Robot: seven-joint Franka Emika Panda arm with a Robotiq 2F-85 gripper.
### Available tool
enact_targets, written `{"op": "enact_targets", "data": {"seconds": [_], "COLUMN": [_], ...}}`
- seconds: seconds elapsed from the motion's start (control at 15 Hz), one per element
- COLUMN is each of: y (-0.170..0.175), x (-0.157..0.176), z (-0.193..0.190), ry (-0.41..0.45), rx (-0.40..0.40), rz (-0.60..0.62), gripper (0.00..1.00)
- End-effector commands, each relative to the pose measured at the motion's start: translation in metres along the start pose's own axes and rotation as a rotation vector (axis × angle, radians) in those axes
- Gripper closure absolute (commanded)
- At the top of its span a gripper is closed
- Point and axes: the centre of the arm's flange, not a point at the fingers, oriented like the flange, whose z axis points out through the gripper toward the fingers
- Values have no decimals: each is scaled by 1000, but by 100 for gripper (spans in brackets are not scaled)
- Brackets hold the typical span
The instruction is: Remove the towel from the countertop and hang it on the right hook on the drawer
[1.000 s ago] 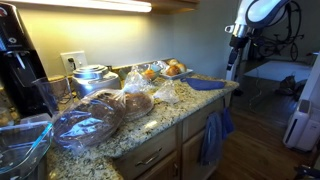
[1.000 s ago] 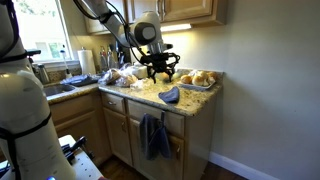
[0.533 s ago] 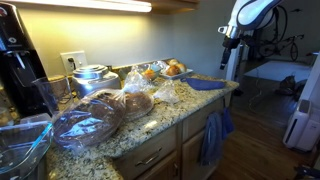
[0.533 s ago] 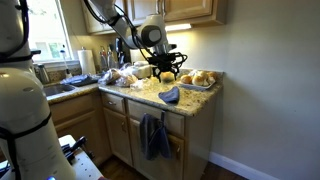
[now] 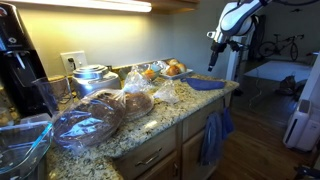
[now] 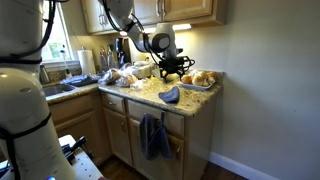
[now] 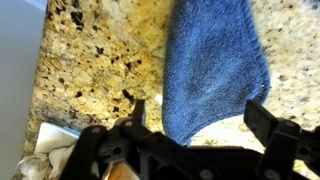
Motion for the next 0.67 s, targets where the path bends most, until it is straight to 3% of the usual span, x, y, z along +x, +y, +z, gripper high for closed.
{"op": "enact_targets", "data": {"seconds": [0.0, 0.6], "y": [1, 17], "x": [3, 29], "z": [4, 34], "ry": [1, 31], "rx": [2, -39], "rz": [-4, -54], "gripper": [0, 0]}}
